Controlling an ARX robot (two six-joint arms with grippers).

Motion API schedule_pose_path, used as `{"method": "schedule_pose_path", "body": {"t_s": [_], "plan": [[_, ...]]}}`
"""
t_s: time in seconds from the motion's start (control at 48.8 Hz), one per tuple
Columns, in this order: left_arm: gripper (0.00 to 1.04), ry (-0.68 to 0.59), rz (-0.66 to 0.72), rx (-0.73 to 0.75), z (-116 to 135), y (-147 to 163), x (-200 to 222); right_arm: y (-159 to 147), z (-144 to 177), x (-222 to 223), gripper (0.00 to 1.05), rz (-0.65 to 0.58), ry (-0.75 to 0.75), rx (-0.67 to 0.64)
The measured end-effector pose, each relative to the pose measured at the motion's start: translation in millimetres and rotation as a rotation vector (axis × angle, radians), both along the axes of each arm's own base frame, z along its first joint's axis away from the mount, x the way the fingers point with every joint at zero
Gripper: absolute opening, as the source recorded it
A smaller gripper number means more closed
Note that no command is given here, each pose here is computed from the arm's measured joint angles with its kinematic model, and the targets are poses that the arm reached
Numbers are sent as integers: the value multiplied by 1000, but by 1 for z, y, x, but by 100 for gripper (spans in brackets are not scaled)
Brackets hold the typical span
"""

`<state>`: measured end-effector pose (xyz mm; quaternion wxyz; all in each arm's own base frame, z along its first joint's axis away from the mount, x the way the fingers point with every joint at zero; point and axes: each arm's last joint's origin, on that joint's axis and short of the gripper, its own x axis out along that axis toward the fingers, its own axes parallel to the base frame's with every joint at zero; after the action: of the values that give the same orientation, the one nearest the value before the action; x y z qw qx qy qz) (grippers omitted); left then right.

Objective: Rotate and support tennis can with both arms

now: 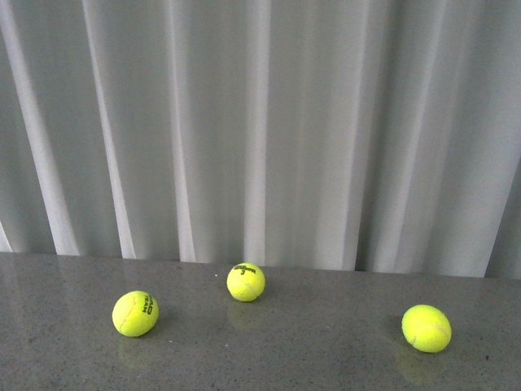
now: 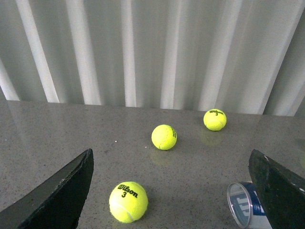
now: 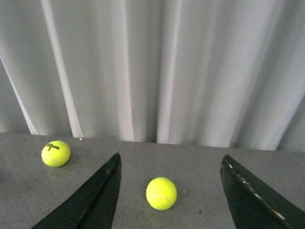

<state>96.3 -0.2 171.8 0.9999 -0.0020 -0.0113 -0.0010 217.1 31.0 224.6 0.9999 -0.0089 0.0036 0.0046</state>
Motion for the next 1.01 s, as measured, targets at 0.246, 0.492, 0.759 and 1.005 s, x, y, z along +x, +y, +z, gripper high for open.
{"method": "schedule_pose_path", "body": {"t_s": [0.246, 0.492, 0.759, 1.005], "plan": [[98, 0, 0, 0, 0, 0, 0, -14, -25, -33, 16, -2, 5, 4], [98, 0, 0, 0, 0, 0, 0, -30, -39, -57, 3, -6, 4, 7], [98, 0, 0, 0, 0, 0, 0, -31, -49, -78, 3, -8, 2, 7], [98, 0, 0, 0, 0, 0, 0, -31, -59, -88, 3, -8, -1, 8]]}}
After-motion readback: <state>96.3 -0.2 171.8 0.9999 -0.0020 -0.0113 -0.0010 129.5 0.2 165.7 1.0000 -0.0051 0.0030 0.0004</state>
